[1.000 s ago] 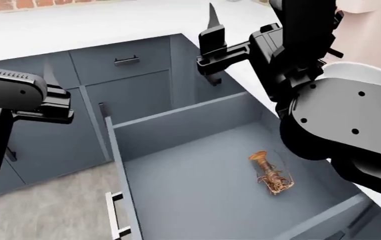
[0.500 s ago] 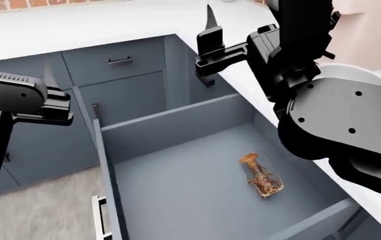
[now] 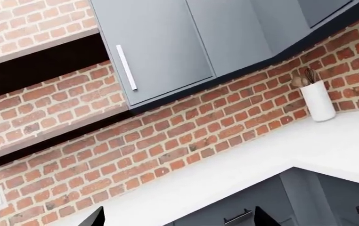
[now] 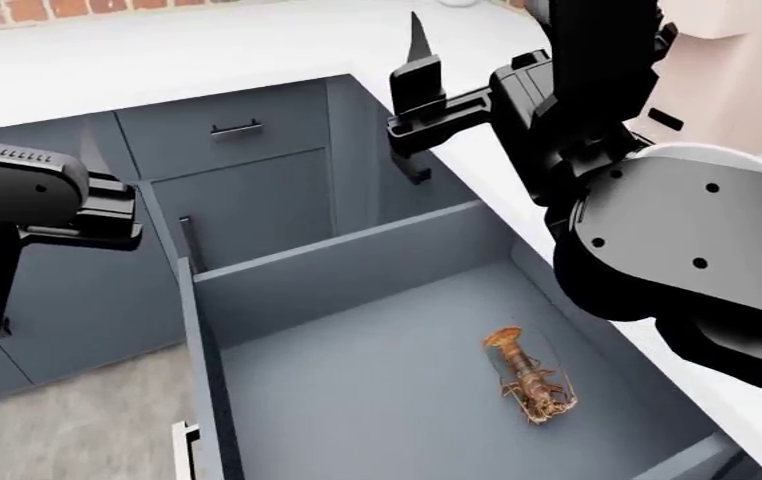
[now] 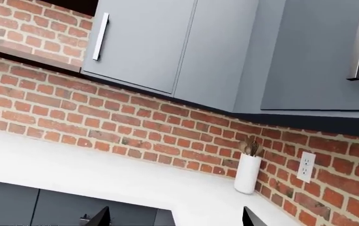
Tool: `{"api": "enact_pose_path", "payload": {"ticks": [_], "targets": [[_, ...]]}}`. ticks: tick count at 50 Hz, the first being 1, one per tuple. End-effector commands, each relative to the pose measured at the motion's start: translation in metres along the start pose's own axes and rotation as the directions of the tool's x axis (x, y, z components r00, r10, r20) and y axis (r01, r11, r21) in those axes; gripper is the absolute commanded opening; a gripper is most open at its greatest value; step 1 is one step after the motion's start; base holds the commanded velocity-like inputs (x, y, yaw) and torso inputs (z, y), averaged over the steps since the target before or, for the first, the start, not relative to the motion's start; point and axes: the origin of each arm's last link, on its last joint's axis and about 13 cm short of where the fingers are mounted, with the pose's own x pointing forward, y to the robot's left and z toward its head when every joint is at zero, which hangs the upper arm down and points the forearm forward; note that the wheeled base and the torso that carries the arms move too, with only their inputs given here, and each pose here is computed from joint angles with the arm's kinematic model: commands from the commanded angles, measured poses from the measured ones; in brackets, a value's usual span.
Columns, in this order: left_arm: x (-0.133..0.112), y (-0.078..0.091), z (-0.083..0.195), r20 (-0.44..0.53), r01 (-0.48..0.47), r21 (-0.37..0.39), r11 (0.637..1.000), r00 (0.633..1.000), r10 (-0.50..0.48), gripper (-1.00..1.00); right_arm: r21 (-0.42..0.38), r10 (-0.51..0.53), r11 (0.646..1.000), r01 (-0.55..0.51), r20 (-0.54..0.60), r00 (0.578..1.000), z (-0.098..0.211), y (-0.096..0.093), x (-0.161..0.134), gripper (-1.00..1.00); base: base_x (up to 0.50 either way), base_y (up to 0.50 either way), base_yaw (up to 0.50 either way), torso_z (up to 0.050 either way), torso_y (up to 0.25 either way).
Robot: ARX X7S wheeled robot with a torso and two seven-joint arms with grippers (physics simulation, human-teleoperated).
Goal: Place the bar in the bowl and close the drawer.
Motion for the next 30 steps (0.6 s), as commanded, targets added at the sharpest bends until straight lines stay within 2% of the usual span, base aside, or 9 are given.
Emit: {"api": "enact_pose_path", "payload": {"ticks": [1,7,13,17,19,30], "targets": [[-0.002,0.006,-0.005,-0.011,-0.048,-0.010,0.999,0.999,0.048,1.00,-0.002,-0.001,1.000,0.001,-0.005,1.000,-0.003,0.002,-0.002,1.00,0.00,0.00,0.00,0.000,0.000],[-0.004,0.015,-0.024,-0.059,-0.140,-0.019,0.990,0.989,0.138,1.00,-0.004,0.001,1.000,-0.001,-0.007,1.000,-0.006,0.004,-0.003,1.00,0.00,0.00,0.00,0.000,0.000],[-0.010,0.026,-0.045,-0.113,-0.227,0.027,0.974,0.967,0.228,1.00,0.002,-0.003,1.000,0.003,-0.007,1.000,-0.009,0.004,-0.004,1.00,0.00,0.00,0.00,0.000,0.000],[-0.018,0.034,-0.055,-0.136,-0.274,0.025,0.962,0.952,0.274,1.00,0.006,-0.006,1.000,0.006,-0.007,1.000,-0.008,0.003,-0.006,1.00,0.00,0.00,0.00,0.000,0.000],[-0.023,0.037,-0.060,-0.148,-0.292,-0.002,0.956,0.946,0.289,1.00,0.007,-0.007,1.000,0.007,-0.006,1.000,-0.004,0.002,-0.009,1.00,0.00,0.00,0.00,0.000,0.000],[-0.038,0.035,-0.092,-0.234,-0.316,0.007,0.949,0.922,0.308,1.00,0.009,-0.008,1.000,0.008,-0.013,1.000,-0.007,0.005,-0.008,1.00,0.00,0.00,0.00,0.000,0.000]]}}
